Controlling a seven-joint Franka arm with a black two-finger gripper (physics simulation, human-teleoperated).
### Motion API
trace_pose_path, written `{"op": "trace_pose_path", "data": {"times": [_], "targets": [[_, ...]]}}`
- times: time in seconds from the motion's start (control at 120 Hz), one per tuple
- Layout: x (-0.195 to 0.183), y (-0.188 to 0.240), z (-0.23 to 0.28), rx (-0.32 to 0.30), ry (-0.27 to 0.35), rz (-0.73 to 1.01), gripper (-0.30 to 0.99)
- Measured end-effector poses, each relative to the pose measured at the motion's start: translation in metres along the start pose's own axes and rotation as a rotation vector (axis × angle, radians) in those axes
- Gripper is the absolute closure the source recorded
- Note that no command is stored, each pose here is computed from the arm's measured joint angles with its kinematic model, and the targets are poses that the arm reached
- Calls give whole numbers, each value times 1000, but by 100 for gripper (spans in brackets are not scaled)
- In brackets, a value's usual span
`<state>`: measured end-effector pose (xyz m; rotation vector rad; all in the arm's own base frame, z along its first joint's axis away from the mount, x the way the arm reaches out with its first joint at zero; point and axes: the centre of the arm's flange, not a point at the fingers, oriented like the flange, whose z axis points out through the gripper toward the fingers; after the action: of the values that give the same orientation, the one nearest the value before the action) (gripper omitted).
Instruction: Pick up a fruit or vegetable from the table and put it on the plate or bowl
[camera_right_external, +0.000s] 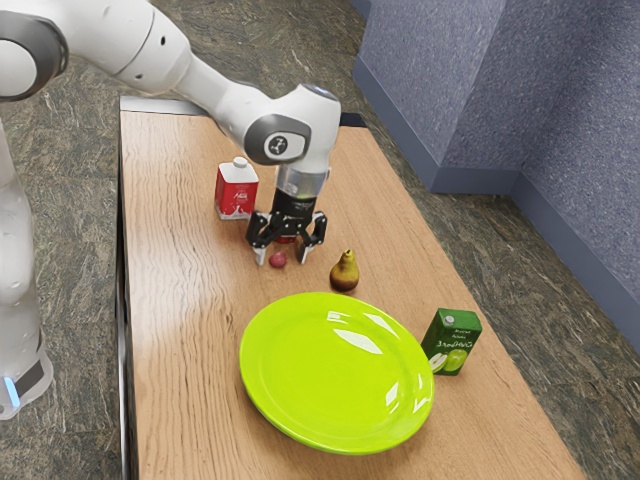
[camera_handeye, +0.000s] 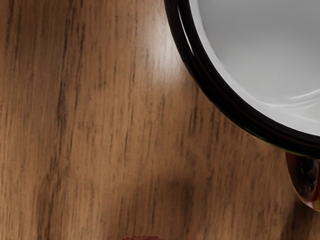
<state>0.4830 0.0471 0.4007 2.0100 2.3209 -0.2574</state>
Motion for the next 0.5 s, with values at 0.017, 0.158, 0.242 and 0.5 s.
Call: {"op": "trace_pose_path", "data": {"times": [0.017, 0.158, 0.242, 0.5], "targets": [[0, 0, 1, 1, 0, -1, 6], [0, 1, 2, 1, -1, -8, 17], [0, 0, 1, 2, -1, -3, 30], [-1, -2, 0, 13, -1, 11, 53]]}}
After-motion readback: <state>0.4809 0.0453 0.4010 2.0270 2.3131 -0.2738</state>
